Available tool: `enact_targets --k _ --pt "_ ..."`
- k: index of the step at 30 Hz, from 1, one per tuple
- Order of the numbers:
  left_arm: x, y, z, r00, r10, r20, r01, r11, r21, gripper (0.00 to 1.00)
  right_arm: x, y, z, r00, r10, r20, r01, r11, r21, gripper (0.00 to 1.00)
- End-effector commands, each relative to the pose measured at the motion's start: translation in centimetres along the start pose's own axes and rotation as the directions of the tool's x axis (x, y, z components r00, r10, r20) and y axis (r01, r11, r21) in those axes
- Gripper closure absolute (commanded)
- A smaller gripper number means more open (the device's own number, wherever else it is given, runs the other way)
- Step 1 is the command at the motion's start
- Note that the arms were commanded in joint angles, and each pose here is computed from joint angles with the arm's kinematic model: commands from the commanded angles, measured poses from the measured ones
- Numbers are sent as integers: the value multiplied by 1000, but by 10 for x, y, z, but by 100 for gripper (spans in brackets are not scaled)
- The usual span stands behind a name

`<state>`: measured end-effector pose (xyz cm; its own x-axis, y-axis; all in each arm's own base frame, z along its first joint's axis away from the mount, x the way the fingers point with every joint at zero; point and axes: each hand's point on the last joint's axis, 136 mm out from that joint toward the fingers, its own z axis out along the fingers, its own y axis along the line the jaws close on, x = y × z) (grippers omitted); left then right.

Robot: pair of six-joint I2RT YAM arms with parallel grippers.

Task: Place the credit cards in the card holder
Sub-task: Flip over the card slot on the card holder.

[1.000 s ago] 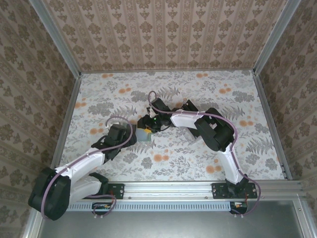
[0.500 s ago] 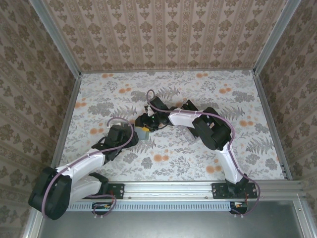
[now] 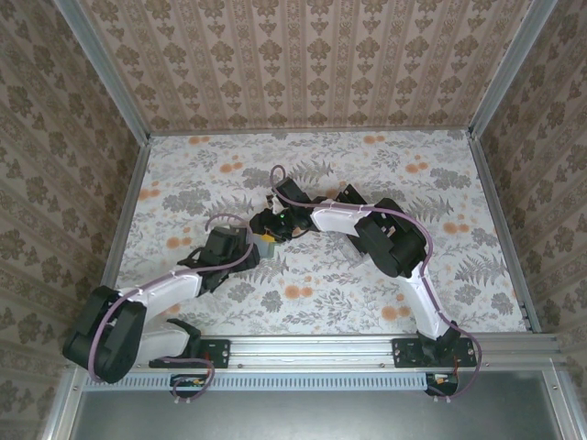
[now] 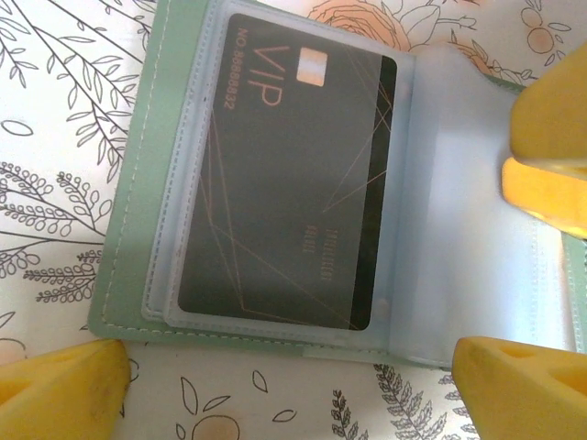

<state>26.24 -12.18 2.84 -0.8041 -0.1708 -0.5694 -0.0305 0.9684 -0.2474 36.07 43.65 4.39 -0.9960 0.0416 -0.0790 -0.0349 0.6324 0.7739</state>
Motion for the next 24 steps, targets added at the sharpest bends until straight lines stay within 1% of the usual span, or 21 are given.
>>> enact_targets --k 1,11,17,20,24 --pt "-15 -4 3 999 6 35 -6 1000 0 0 6 -4 6 1000 13 -28 -12 1000 16 49" --pt "-2 26 8 999 -49 -7 48 991 -123 0 3 0 -11 1000 -3 8 3 1000 -3 46" --pt "2 34 7 997 -78 -9 75 987 -141 0 -5 9 -32 997 -37 63 37 999 2 46" --pt "2 42 8 995 -104 -8 102 982 -158 0 -5 10 -37 996 -49 75 47 999 19 46" --pt "4 45 9 994 -112 -16 108 981 -160 0 -4 9 -41 995 -54 90 51 998 31 46"
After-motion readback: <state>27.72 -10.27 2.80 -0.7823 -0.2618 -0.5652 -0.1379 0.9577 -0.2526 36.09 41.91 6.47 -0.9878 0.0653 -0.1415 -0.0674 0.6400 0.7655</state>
